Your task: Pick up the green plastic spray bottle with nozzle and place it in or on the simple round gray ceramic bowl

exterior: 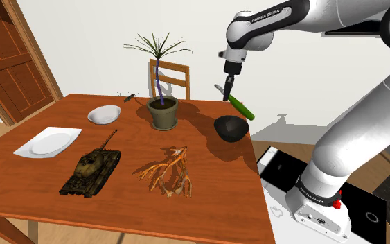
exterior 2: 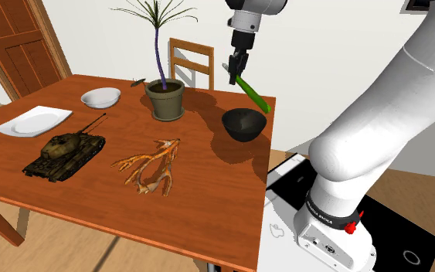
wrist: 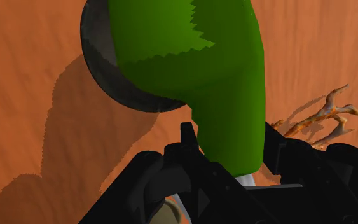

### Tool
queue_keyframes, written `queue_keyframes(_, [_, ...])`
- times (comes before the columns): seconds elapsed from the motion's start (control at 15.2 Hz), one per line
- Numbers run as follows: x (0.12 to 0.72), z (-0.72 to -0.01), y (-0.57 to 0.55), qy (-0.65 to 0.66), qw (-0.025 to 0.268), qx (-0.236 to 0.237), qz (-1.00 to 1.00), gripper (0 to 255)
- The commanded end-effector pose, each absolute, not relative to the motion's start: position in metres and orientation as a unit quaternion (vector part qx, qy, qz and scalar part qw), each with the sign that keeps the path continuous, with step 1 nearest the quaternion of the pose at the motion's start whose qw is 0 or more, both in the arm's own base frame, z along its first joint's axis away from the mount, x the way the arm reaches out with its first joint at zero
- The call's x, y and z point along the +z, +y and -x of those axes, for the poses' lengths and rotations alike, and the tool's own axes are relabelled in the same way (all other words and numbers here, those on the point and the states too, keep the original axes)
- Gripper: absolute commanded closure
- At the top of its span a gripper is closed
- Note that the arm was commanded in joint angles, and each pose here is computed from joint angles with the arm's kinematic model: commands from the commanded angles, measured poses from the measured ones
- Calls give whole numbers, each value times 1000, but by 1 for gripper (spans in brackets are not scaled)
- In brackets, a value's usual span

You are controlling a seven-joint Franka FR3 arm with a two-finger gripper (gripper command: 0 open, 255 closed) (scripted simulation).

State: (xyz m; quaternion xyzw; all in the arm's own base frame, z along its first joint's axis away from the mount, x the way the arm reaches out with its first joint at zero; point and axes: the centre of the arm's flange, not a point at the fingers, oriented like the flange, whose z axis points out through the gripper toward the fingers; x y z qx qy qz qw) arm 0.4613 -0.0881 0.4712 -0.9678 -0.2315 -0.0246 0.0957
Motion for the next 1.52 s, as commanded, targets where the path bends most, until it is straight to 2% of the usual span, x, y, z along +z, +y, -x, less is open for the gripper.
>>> queue_keyframes(0.0, [463, -462, -94, -232, 95, -25, 968, 255])
queue_keyframes(0.99, [385, -462, -94, -232, 95, -25, 968, 255])
queue_keyframes(1.45, [385, -462, -94, -232, 95, -25, 968, 255])
